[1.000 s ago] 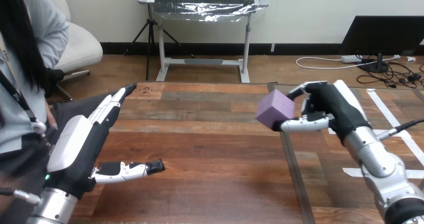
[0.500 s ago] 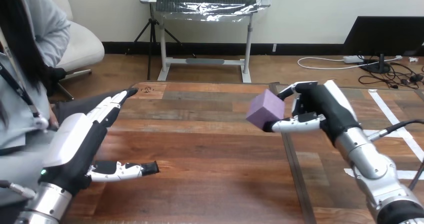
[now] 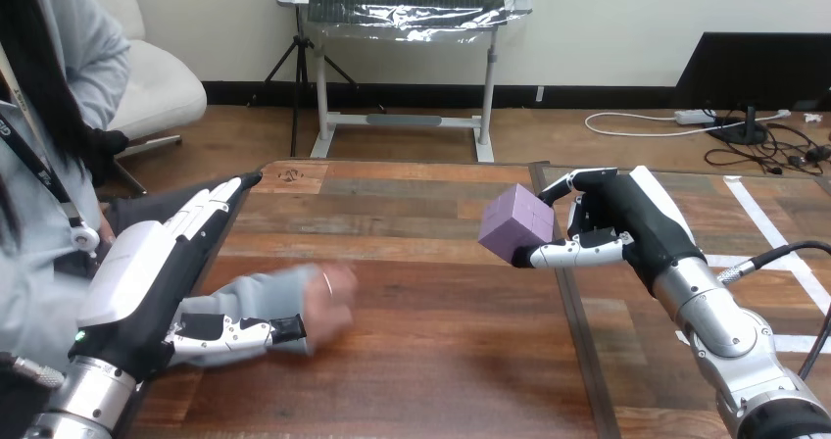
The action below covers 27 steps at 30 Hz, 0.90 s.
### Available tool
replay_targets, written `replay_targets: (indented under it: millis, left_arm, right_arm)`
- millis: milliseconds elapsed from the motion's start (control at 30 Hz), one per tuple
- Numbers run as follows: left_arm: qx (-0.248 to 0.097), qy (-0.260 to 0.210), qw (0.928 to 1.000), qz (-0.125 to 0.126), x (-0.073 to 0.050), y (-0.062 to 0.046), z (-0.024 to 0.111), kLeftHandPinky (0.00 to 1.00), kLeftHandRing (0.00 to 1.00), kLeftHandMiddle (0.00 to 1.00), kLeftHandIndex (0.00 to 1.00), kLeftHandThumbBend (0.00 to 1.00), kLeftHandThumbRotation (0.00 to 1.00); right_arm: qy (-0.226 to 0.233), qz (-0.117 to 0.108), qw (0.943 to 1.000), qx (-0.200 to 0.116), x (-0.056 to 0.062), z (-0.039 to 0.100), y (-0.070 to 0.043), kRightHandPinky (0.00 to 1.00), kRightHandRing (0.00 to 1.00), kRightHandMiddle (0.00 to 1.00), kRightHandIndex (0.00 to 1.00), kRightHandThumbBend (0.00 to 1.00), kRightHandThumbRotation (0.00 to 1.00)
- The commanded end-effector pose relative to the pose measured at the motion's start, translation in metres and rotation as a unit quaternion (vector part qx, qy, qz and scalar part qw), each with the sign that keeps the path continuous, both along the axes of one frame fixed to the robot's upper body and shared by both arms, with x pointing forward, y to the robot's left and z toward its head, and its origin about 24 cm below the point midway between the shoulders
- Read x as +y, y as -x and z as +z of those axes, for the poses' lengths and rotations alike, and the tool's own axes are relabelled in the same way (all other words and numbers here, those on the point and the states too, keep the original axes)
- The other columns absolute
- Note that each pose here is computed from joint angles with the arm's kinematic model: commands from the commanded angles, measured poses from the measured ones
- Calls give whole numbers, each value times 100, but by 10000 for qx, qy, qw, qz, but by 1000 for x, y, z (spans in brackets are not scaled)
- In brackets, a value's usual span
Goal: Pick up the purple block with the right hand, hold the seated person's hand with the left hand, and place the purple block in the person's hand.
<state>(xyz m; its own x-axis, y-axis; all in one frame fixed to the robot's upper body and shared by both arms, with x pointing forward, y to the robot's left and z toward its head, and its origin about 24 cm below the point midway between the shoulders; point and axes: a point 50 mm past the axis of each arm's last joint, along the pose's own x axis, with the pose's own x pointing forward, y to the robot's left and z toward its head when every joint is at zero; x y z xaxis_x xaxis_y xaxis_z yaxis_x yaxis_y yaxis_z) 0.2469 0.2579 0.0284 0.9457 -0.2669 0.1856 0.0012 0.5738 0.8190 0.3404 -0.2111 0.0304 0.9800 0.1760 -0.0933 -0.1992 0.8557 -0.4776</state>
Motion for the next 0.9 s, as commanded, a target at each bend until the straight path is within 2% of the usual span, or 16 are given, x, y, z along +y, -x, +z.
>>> replay_targets:
  millis: [0,500,867]
  left_arm:
    - [-402,37,9991,-135,-4,-14,19,89,95,94,94,100,44]
    - [-489,78,9985,-247,-8,-12,19,90,96,95,95,100,46]
    - [-531,54,9981,-295,-9,-11,21,91,96,95,95,100,45]
  right_arm:
    - [-182,49,9984,-528,4,25,-11,4,8,13,11,55,0]
    - [-247,9,9986,-469,5,23,-12,4,8,13,11,56,0]
    - [-160,63,9986,-496,5,24,-12,4,8,13,11,55,0]
